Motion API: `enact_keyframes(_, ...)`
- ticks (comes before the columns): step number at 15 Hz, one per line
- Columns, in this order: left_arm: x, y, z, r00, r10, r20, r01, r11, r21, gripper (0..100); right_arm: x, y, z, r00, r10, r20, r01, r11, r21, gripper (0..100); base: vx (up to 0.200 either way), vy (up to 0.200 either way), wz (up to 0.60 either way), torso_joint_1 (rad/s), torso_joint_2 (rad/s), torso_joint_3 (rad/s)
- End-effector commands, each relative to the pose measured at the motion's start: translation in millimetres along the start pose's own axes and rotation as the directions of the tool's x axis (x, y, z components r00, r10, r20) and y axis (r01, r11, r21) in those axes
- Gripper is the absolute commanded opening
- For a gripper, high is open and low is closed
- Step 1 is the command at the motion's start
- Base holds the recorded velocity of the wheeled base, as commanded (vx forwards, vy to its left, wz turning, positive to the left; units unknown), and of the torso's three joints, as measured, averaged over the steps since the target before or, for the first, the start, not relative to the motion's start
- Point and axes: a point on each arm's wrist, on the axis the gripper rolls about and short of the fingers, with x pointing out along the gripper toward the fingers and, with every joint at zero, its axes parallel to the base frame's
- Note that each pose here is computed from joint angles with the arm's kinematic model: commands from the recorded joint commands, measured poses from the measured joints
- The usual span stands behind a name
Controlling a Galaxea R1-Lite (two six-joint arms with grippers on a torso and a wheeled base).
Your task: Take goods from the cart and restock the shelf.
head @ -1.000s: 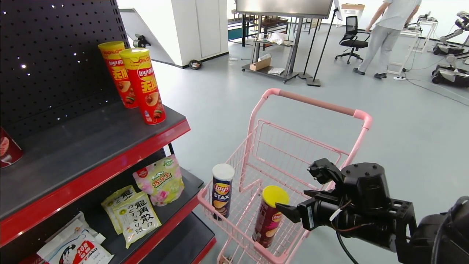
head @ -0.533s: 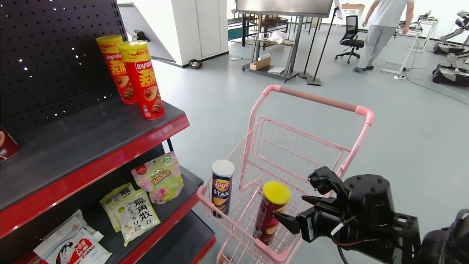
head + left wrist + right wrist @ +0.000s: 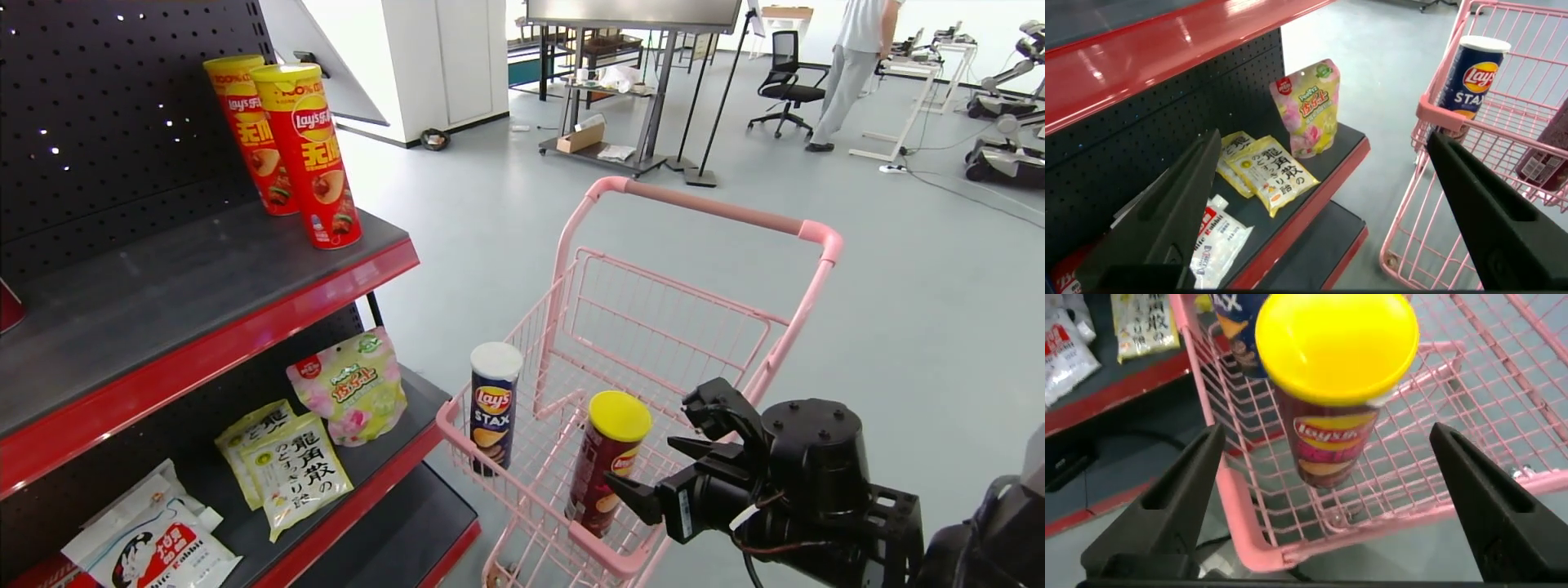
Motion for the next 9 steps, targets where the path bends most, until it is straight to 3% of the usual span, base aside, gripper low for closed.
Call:
enact_keyframes(1,0.0,0.0,0.0,1.000,0.001,0.001,-0.001,1.000,0.000,100,8.6,-2.8,-11.0,1.000,-0.009,-0.016,0.009,1.000,0.010,100,0.000,0.000,0.00,0.000,0.00,0.000)
enact_keyframes(6,0.0,0.0,0.0,1.000,0.001,0.001,-0.001,1.000,0.000,100,27.3,-5.0,-33.3,0.997,0.002,0.081,-0.002,1.000,0.006,100,0.000,0.000,0.00,0.000,0.00,0.000)
enact_keyframes(9,0.0,0.0,0.0,1.000,0.001,0.001,-0.001,1.000,0.000,100,28.4,-6.1,-44.8,1.000,0.001,0.031,-0.001,1.000,0.001,100,0.000,0.000,0.00,0.000,0.00,0.000)
